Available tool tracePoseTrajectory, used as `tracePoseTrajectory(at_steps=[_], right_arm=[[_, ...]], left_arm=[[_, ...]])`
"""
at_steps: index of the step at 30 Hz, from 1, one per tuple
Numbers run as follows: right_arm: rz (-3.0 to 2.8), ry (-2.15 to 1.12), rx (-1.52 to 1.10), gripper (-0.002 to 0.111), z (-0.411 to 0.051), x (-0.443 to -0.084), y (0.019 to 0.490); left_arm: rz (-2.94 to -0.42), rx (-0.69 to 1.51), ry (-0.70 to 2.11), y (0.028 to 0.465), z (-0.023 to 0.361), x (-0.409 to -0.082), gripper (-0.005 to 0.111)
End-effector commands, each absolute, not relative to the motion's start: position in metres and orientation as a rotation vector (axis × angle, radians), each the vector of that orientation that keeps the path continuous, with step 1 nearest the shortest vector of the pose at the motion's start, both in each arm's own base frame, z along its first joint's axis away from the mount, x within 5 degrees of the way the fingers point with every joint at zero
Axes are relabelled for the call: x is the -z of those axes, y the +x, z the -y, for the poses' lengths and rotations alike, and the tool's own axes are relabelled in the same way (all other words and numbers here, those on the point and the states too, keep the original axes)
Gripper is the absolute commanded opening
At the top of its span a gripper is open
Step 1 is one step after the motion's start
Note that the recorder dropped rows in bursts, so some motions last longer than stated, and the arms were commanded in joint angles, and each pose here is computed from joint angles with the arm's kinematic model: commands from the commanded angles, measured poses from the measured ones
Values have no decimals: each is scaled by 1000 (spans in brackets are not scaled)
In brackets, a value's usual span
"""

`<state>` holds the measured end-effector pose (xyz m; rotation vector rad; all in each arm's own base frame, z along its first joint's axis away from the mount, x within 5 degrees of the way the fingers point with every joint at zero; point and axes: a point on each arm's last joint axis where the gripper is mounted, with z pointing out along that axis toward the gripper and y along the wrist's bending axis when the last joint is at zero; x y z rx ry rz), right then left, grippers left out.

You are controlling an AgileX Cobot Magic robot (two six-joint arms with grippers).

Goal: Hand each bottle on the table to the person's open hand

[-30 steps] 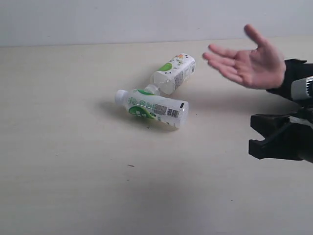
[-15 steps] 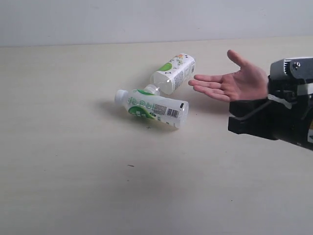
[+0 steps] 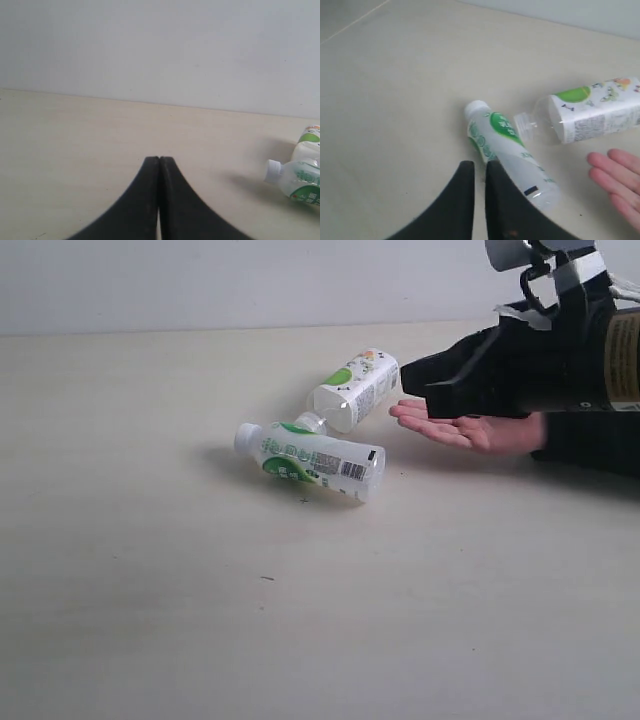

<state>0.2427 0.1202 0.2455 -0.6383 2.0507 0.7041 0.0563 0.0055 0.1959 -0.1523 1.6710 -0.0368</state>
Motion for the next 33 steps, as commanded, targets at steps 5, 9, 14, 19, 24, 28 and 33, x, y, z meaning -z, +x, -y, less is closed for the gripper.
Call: tracePoseTrajectory(at_steps=[5,9,14,19,24,28,33], right_arm=[[-2007,-573,-714,0,-105,-197,199],[-1960,-566,-705,0,-97,-188,175],[-1872,-608,-721,0,-90,-189,142],[-1788,-565,-727,0,-80,-190,109],[-1801,-522,-710,0,-71,-186,89],[-1985,-464,-672,0,-64,-173,86],[-2001,-499,-693,0,-66,-171,83]], left_arm=[[-1664,37,-153,56,-5,-196,0],[-1664,37,-153,56,-5,-196,0],[-1664,37,-153,56,-5,-196,0],[-1664,37,-153,56,-5,-196,0],[-1664,37,-153,56,-5,-196,0],[-1664,37,-153,56,-5,-196,0],[-1664,37,-153,56,-5,-196,0]])
